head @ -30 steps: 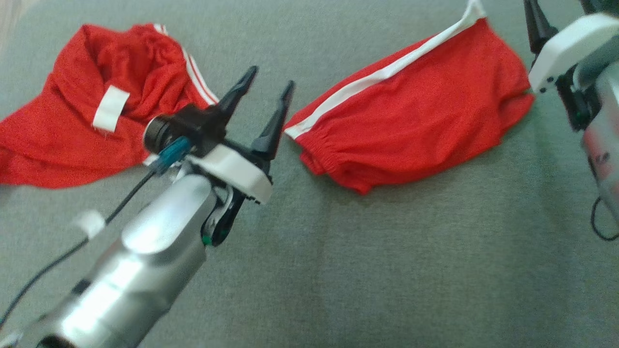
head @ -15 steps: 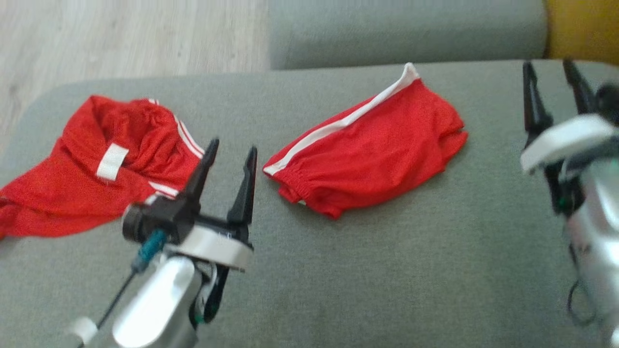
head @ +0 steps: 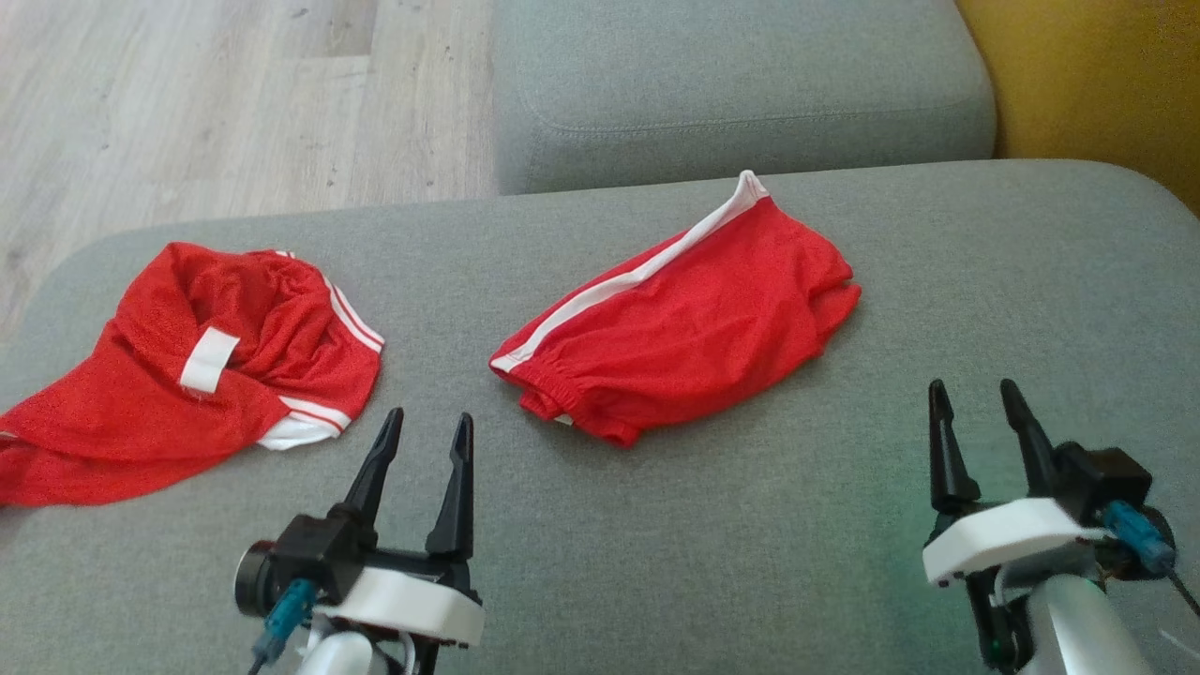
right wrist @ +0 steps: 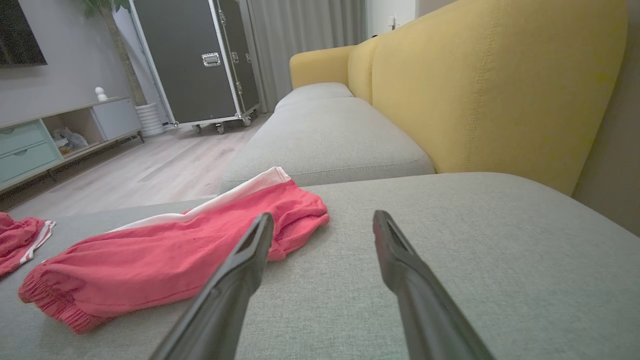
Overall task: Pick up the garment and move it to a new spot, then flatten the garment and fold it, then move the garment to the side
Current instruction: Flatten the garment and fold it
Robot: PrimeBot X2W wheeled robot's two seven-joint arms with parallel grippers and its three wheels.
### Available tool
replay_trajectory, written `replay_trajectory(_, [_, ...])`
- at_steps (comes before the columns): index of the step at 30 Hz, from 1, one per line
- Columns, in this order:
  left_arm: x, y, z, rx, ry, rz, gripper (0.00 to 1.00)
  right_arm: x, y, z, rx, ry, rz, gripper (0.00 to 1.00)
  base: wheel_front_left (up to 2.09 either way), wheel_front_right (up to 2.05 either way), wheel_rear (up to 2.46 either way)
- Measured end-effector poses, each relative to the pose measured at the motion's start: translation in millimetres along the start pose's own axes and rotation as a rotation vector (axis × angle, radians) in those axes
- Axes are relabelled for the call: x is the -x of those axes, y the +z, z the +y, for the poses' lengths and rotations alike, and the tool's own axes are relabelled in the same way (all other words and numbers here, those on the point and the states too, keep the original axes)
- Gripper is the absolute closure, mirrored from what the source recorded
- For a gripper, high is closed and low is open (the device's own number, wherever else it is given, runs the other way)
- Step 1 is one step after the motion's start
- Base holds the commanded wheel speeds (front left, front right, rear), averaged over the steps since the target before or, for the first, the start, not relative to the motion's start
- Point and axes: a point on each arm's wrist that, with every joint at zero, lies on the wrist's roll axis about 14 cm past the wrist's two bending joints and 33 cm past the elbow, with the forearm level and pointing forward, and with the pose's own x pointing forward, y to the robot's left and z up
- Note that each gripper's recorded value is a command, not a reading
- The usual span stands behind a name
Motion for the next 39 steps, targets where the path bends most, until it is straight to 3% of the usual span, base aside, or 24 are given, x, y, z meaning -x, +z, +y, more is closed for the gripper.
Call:
replay_trajectory(12, [-4, -15, 6, 0.003, -0.004, 0.030, 0.00, -10, -1, 9, -0.046, 0.021, 0.023, 0.00, 0.00, 0.00, 0.00])
replay_trajectory(16, [-14, -20, 14, -0.001, 0.005, 0.044, 0.00, -50, 8, 6, -0.040, 0.016, 0.041, 0.00, 0.00, 0.00, 0.00])
replay_trajectory(20, [-29, -20, 23, -0.004, 0.006, 0.043, 0.00, -113, 16, 2, -0.093, -0.011, 0.098, 0.00, 0.00, 0.00, 0.00])
replay_trajectory(29, [-38, -27, 50, -0.017, 0.061, 0.067, 0.00, -169, -50, 4, -0.186, -0.085, 0.372, 0.00, 0.00, 0.00, 0.00])
replay_trajectory(35, [-37, -41, 56, -0.025, 0.068, 0.111, 0.00, -169, -97, 4, -0.152, -0.105, 0.534, 0.00, 0.00, 0.00, 0.00])
replay_trajectory(39, [-36, -42, 61, -0.026, 0.083, 0.117, 0.00, -172, -102, -1, -0.160, -0.135, 0.550, 0.00, 0.00, 0.00, 0.00])
